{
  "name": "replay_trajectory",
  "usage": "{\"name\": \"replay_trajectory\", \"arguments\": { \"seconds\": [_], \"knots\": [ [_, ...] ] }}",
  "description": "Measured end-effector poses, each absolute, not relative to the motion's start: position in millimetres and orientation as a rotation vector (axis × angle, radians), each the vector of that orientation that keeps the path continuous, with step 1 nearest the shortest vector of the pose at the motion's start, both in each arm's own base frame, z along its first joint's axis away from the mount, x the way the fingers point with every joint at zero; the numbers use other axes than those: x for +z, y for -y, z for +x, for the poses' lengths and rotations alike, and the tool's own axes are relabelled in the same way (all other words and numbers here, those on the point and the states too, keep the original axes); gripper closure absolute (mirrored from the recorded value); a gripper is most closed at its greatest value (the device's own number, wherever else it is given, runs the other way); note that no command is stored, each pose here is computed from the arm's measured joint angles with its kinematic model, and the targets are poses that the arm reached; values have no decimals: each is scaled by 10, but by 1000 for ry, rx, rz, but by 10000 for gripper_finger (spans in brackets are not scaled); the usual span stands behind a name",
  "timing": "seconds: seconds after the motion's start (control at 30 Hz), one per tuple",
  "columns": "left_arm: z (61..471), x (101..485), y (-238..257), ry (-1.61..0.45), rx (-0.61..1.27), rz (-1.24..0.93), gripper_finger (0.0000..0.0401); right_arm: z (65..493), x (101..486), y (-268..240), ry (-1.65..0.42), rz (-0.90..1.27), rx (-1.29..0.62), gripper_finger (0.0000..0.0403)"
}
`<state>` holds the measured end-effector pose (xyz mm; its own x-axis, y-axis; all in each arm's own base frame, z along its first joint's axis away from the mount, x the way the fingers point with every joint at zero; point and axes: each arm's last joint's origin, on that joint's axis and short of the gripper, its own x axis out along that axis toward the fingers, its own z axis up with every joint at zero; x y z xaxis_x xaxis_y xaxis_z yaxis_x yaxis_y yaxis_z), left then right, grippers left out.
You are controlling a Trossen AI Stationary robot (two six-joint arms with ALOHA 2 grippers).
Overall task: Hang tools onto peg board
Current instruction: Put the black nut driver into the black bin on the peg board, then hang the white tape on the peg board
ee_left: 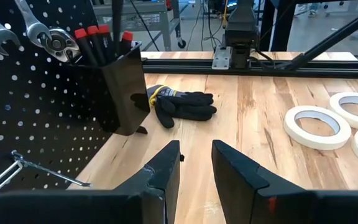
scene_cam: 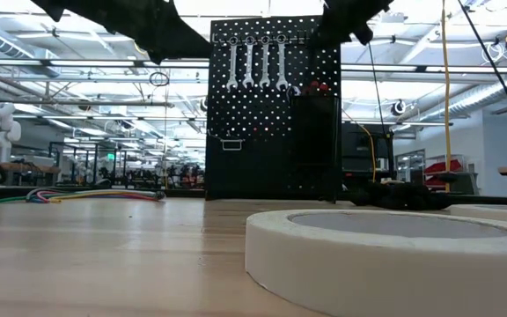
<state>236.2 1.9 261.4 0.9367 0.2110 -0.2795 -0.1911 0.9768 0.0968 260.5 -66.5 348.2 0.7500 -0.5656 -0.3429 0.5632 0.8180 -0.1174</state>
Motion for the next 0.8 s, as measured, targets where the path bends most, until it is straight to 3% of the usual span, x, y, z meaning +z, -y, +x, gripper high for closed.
{"name": "replay_trajectory", "arguments": {
  "seconds": [0.13,0.4,0.57,0.67,0.8],
  "knots": [
    [2363,2614,-14,-292,187,65,305,2589,3422,744,-417,35,-654,340],
    [2369,2629,-5,-273,164,37,305,2532,3485,785,-384,30,-680,201],
    [2375,2647,23,-251,130,5,305,2443,3653,733,-294,16,-660,162],
    [2376,2648,85,-250,49,-4,305,2398,3752,608,-252,57,-538,159],
    [2378,2638,216,-255,-61,-5,305,2439,3752,350,-257,173,-204,166]
  ]
}}
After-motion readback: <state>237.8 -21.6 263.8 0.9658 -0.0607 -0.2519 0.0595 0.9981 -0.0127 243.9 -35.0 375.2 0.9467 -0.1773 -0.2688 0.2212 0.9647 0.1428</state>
